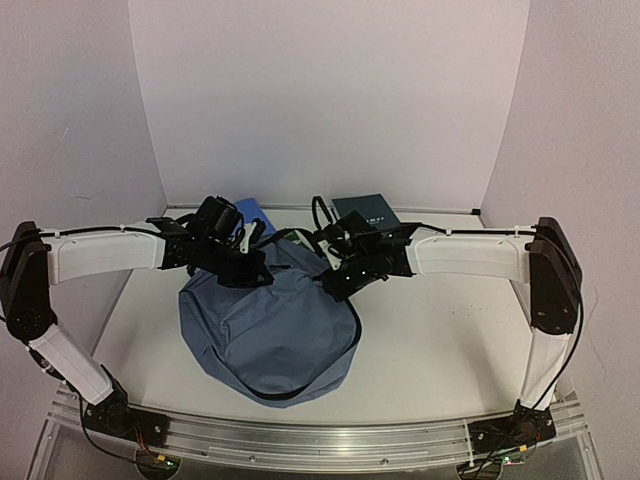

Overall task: Pack the student bag
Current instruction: Unzip the student bag at the center of the board.

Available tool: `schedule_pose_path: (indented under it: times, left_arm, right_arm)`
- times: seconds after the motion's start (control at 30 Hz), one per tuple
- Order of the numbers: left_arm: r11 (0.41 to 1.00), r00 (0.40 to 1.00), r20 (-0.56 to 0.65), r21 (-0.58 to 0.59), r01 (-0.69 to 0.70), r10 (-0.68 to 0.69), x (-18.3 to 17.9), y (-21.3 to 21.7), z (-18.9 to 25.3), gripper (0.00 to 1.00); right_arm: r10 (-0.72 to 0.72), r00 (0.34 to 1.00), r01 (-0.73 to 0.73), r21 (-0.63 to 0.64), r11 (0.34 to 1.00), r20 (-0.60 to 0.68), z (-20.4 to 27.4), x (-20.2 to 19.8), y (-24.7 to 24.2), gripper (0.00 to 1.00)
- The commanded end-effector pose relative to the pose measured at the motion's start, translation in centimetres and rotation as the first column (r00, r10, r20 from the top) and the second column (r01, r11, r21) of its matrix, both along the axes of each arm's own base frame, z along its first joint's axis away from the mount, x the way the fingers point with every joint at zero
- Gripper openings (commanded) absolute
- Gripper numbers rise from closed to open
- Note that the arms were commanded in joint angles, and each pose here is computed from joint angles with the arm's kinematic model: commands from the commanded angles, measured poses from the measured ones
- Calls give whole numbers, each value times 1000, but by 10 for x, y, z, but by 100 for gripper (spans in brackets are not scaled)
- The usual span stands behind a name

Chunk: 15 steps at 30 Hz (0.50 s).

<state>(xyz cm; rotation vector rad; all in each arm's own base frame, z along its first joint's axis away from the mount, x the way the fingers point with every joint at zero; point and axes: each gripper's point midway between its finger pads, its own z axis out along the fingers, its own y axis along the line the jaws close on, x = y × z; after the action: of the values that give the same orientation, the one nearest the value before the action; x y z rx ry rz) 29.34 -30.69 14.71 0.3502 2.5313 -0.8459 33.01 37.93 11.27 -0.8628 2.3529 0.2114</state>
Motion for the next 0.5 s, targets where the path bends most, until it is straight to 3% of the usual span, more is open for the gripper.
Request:
schedule_pose_path:
  times: [0.0,0.13,0.33,0.47]
  left_arm:
    - [999,998,64,-32,-20,22,10,2,29,0]
    - [999,997,73,-35,-25,28,11,4,31,0]
    - [998,996,69,-21,-57,58,16,10,29,0]
    - [994,993,50,-10,-109,110,22,19,23,0]
  right_arm:
    - [-40,999,41,-13,999,18,4,9,-5,30]
    - [-23,1000,23,-5,1000,-11,-2,7,-3,25]
    - [-40,999,40,9,999,8,9,8,-5,1]
    - [-52,999,51,41,998,9,21,3,-9,0]
